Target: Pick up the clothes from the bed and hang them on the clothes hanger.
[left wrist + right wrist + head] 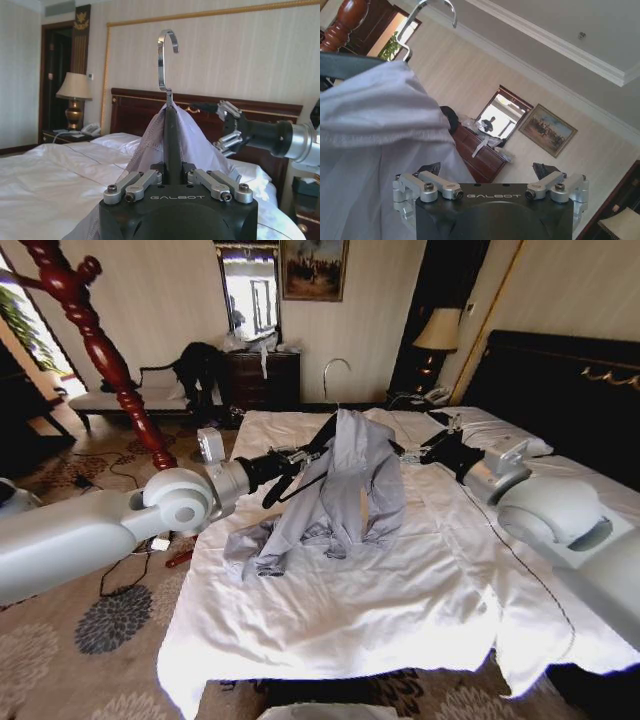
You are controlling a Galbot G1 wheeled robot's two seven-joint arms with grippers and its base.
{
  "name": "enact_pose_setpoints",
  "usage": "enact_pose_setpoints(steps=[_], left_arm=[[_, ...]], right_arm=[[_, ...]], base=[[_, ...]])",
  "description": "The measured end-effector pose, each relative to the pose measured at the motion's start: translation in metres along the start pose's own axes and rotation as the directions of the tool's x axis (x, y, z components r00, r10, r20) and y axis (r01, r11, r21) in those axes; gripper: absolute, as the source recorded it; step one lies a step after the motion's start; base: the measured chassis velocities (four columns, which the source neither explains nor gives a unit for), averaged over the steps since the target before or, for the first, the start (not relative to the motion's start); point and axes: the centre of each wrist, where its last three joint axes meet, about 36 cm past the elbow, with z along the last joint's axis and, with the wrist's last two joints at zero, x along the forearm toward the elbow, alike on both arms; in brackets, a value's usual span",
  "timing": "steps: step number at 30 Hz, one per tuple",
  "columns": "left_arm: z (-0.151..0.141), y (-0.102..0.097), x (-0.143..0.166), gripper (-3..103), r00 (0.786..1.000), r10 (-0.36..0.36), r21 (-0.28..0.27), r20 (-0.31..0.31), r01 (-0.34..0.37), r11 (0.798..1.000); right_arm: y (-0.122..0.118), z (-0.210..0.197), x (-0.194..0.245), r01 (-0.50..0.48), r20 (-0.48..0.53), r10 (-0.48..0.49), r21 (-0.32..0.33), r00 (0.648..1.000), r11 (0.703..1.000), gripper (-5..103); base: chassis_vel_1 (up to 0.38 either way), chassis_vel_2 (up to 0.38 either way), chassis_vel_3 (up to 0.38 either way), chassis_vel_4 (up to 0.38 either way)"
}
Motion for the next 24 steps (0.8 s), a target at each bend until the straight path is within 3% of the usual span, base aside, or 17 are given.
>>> enact_pose_setpoints(steps=[12,24], left_arm=[[-0.002,-0.007,-0.026,16,0.999,0.05,-0.009,-0.005,-0.05,0.999],[0.005,-0.028,-0.016,16,0.995,0.091,-0.002,-0.037,-0.091,0.996]], right_arm=[[0.009,0.0,0.002,0.054,-0.008,-0.054,0.027,0.999,0.998,100],[0.01,0.006,-0.006,0.044,-0.015,-0.044,0.03,0.999,0.999,100]], base=[[0.0,0.0,0.0,0.0],[0.0,0.0,0.0,0.0]])
